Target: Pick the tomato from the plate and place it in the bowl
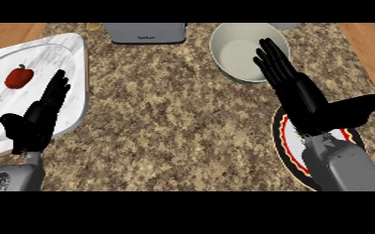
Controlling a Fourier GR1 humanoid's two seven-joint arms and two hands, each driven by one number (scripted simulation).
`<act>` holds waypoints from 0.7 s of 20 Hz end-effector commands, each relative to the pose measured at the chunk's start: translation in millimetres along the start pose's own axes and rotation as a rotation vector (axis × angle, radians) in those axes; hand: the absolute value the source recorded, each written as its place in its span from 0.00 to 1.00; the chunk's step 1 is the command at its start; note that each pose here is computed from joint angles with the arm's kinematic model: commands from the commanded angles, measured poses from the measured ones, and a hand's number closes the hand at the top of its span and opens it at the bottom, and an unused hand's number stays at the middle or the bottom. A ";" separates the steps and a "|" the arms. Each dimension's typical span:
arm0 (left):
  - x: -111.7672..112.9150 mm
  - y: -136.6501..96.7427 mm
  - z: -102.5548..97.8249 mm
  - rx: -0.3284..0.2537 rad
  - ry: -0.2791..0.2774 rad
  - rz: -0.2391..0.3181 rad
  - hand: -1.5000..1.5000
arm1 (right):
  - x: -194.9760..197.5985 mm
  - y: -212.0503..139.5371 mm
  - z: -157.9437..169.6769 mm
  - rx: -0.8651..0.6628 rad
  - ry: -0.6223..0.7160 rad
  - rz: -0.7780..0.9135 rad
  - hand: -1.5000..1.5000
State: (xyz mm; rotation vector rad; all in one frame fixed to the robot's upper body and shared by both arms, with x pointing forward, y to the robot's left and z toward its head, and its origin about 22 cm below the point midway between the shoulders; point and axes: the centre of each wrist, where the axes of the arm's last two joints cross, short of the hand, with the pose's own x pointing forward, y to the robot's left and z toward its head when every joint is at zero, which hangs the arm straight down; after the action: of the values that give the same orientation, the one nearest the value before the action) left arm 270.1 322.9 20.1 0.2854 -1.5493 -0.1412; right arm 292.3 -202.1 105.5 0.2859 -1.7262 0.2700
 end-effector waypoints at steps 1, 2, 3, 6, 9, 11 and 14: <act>19.4 -1.5 -9.3 0.031 -0.046 0.012 0.50 | 7.6 -5.8 16.7 0.165 -0.055 -0.097 0.00; 20.0 11.7 -11.9 0.056 -0.091 0.018 0.50 | 1.0 11.8 27.2 0.331 -0.083 -0.168 0.00; 25.1 16.2 -8.5 0.083 -0.105 0.043 0.50 | 13.2 16.6 32.7 0.455 -0.122 -0.217 0.00; 45.6 14.3 -20.3 0.132 -0.217 0.084 0.50 | 24.5 58.5 41.2 0.802 -0.238 -0.401 0.00; 33.2 21.1 -8.7 0.163 -0.168 0.138 0.50 | 24.6 -35.3 86.0 0.454 -0.326 -0.033 0.00; 36.5 36.2 -9.3 0.183 -0.177 0.135 0.50 | 24.1 -51.9 105.9 0.467 -0.398 -0.038 0.00; 32.7 31.5 -6.7 0.188 -0.170 0.153 0.50 | 23.3 -85.8 133.8 0.523 -0.427 -0.006 0.00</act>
State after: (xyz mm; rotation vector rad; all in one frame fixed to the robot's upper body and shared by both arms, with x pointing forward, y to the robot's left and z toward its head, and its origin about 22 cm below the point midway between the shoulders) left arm 278.2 343.6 63.3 0.3141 -1.7411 0.0671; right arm 216.0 -284.1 111.2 0.7488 -2.0029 0.6450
